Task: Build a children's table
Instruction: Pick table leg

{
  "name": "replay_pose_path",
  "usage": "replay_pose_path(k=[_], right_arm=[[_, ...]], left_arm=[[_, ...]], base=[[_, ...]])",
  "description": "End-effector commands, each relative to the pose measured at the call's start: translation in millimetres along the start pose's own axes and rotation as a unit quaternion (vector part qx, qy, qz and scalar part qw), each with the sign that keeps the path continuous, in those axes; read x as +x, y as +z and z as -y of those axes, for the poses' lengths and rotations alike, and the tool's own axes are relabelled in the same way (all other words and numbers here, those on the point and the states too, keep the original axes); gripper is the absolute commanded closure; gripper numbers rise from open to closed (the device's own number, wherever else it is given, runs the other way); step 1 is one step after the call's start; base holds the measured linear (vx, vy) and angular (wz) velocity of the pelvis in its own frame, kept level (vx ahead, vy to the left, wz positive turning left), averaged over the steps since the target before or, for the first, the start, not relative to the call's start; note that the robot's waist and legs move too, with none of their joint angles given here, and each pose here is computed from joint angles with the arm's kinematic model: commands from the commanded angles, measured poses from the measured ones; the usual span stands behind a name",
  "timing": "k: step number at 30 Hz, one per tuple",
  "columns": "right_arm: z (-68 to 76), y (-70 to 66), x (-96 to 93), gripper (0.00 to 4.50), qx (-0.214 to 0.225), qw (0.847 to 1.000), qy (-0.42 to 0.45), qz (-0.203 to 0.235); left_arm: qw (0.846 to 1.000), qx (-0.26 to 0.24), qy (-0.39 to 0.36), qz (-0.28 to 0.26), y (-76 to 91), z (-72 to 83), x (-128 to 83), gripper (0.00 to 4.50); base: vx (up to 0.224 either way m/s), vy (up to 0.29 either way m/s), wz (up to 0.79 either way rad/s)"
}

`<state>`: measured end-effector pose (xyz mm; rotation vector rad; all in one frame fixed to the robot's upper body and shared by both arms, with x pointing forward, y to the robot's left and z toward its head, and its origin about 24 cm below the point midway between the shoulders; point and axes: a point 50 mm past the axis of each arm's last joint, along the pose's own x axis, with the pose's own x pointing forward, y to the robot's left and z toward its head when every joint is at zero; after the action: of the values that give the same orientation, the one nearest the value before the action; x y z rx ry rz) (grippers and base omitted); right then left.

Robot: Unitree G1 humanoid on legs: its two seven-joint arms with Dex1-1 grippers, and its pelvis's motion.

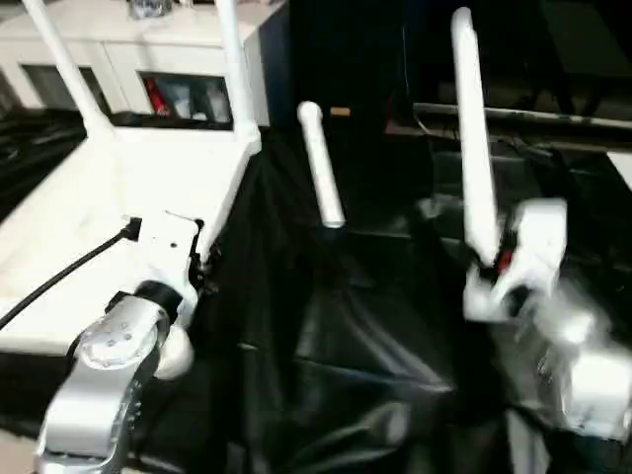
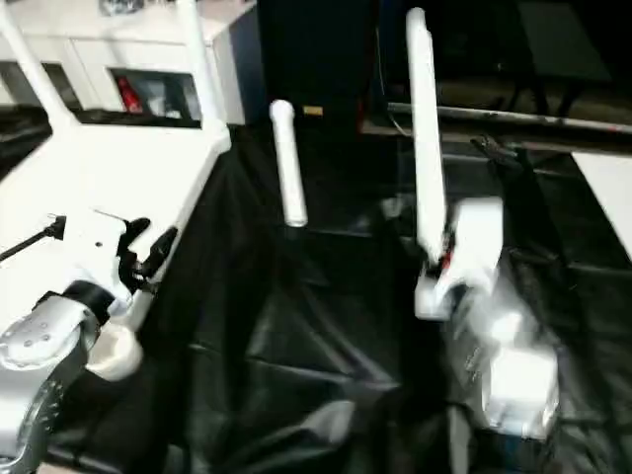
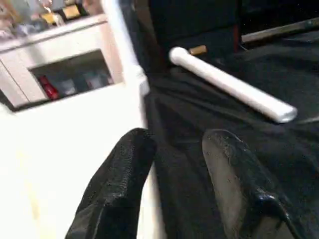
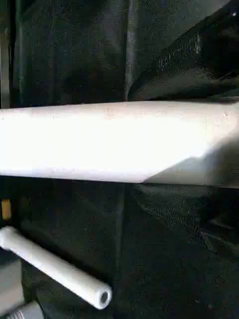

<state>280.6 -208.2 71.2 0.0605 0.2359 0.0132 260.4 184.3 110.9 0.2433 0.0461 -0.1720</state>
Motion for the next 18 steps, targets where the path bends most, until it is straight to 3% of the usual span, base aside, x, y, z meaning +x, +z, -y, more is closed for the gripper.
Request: replay_pose_path(k=[1,8,11,18], right_arm=[[-15.4,29.6,1.5,2.61,-0.017,0.997,0.027,0.071],[-19.7,35.5,3.2,2.61,-0.023,0.996,0.037,0.076],[-21.7,34.9,6.8,2.61,-0.040,0.995,0.049,0.073],[-35.6,27.3,11.1,2.61,-0.072,0.992,0.090,0.053]], left_arm=[[1.000,0.013,0.006,0.013,5.3,-1.1,3,2.37],[0.999,0.025,0.008,0.027,11.0,-0.5,4,2.37],[0.999,0.032,0.012,0.032,12.7,-2.4,2,2.37],[0.999,0.033,0.025,0.032,11.8,-3.3,0,2.37]], base=[[-0.019,0.269,-0.06],[-0.083,0.191,-0.10],[-0.082,0.273,-0.53],[-0.103,0.281,0.03]])
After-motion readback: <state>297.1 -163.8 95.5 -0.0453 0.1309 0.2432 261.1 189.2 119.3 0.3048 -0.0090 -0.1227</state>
